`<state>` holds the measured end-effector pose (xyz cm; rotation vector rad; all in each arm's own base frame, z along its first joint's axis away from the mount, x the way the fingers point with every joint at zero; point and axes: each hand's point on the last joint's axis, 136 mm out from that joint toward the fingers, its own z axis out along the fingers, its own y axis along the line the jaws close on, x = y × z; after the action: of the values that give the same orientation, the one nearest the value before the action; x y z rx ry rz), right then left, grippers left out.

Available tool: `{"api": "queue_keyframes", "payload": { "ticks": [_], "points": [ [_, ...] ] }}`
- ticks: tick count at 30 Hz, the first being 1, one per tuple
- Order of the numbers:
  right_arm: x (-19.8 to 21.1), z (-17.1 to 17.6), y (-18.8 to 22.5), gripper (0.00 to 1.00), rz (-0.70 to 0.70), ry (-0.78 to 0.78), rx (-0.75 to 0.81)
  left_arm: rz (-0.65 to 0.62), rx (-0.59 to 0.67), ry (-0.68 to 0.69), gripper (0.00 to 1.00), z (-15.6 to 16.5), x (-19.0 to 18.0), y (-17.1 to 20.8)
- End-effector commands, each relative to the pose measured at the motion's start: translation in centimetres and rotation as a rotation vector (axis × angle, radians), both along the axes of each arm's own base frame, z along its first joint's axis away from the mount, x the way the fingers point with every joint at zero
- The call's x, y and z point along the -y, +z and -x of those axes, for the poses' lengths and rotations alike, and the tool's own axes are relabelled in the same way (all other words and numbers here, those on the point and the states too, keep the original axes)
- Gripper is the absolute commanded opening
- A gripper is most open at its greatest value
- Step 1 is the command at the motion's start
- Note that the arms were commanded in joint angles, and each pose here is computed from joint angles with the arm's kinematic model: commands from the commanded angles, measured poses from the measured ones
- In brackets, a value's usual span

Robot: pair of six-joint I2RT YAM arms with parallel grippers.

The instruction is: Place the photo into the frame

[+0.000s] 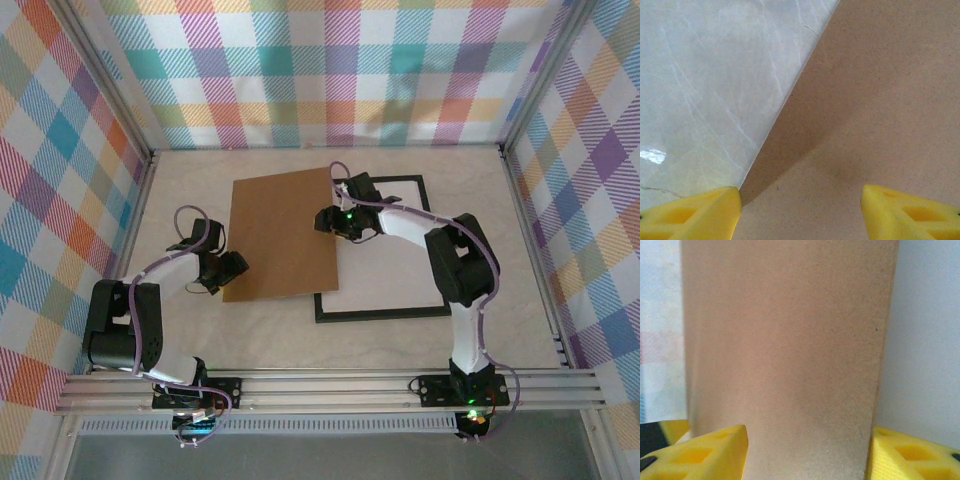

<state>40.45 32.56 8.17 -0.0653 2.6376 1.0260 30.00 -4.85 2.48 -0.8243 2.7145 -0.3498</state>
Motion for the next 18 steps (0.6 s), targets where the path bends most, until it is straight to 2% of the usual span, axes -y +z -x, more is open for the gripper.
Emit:
{"api": "queue_keyframes", "payload": {
  "ticks": [1,4,7,14,18],
  "points": [
    [-2.8,1.0,7.1,0.57,-0.216,0.086,0.082,0.03,-0.06,-0.024,0.67,1.0,0.5,-1.8],
    [-3.4,1.6,8.3,0.5,-0.29,0.102,0.068,0.032,-0.062,-0.022,0.67,1.1,0.5,-2.0],
    [-3.9,1.7,7.9,0.42,-0.313,0.098,0.029,0.04,-0.06,-0.02,0.68,1.0,0.7,-2.0],
    [-5.7,2.0,6.4,0.33,-0.333,0.103,-0.047,0.048,-0.055,-0.025,0.69,0.8,1.0,-1.7],
    [-5.5,2.1,7.0,0.18,-0.327,0.107,-0.03,0.048,-0.051,-0.025,0.7,0.8,1.0,-1.5]
  ]
}}
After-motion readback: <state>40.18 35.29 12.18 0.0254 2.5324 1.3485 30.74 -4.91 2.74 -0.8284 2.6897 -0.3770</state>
